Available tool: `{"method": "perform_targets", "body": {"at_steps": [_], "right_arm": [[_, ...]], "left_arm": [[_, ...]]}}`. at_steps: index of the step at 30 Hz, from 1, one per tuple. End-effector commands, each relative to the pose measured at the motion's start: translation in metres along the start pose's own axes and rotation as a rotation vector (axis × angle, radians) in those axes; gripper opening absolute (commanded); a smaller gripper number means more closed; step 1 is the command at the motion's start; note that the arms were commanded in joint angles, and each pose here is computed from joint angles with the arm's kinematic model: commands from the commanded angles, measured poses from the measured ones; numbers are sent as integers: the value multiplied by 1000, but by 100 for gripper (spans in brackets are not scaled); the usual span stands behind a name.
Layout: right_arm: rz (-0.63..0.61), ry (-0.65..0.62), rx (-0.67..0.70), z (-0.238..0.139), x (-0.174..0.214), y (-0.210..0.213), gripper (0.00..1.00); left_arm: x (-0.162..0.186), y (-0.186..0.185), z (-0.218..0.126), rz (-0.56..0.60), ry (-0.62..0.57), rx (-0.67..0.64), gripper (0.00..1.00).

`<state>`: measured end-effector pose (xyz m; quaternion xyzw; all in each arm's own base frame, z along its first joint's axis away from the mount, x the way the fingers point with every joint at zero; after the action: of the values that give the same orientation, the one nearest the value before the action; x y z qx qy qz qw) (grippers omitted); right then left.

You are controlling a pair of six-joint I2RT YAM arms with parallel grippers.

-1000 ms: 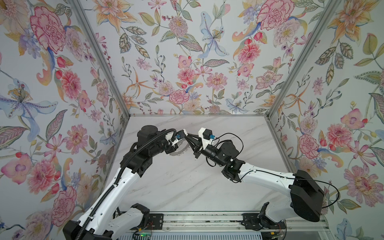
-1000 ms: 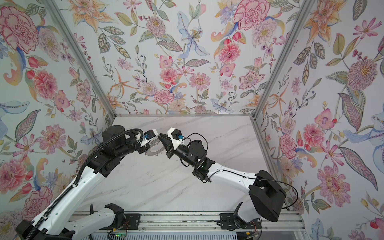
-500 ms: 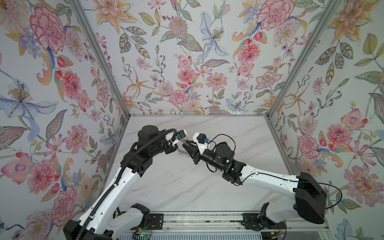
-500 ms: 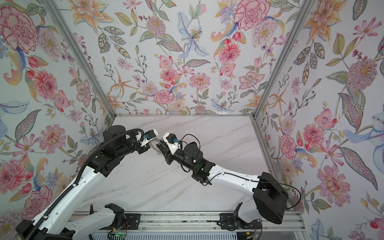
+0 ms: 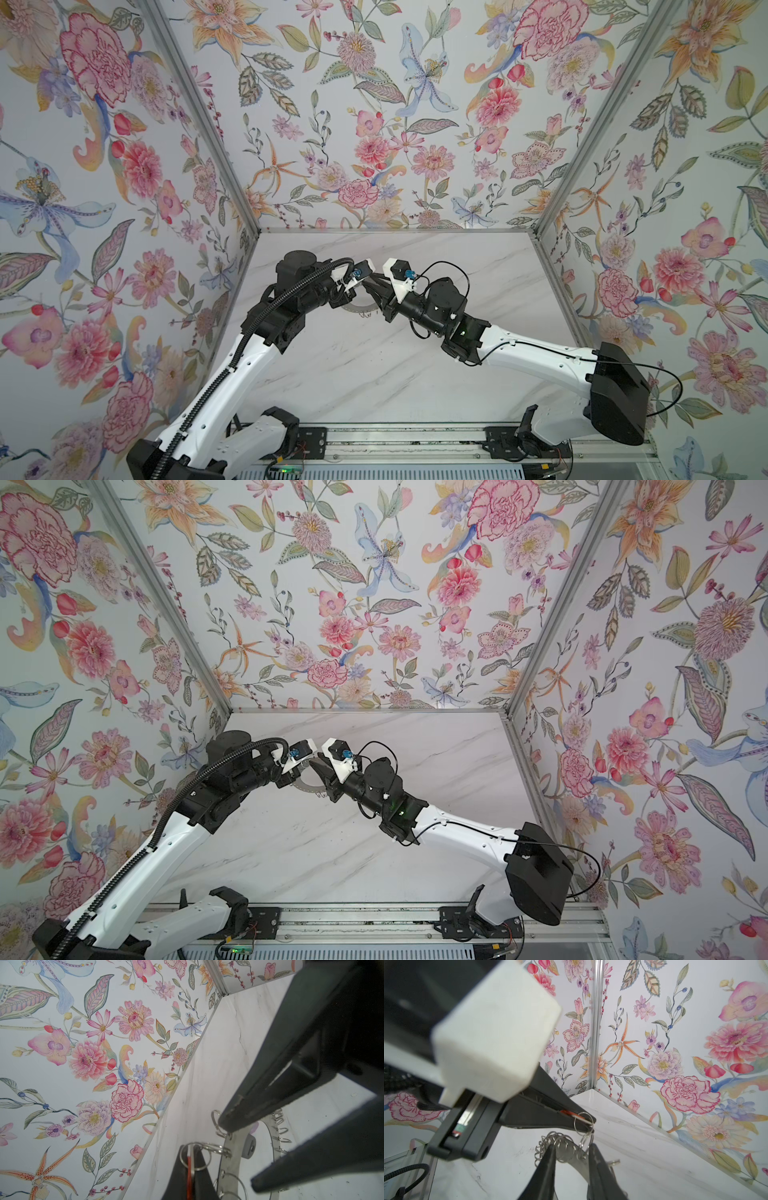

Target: Remove the keys from the keyring

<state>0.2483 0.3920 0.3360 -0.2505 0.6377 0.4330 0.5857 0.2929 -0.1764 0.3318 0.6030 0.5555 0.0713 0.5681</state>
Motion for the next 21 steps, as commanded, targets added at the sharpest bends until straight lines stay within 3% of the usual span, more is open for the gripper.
{"method": "perform_targets", "body": {"at_steps": [1, 13, 21], "right_arm": [[-15, 12, 23, 9, 0, -4, 28], [0, 33, 71, 17, 1, -20, 18], [-10, 39, 70, 15, -1, -22, 2]], "left_arm": [[-6, 15, -7, 20, -14, -48, 0], [-7, 14, -8, 26, -20, -51, 0], [-4, 17, -7, 27, -2, -68, 0]]}}
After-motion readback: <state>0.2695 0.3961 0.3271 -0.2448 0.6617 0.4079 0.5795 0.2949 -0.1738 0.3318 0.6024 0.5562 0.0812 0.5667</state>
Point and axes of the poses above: each gripper's point midway between its finger pads, its own z axis out along the fingers, its own y axis along the line the jaws close on, x = y × z, the point moved 2 cm from there along -z, back along the fingers, and after that the axes turned 15 degrees about z, right-handed, at the moved point
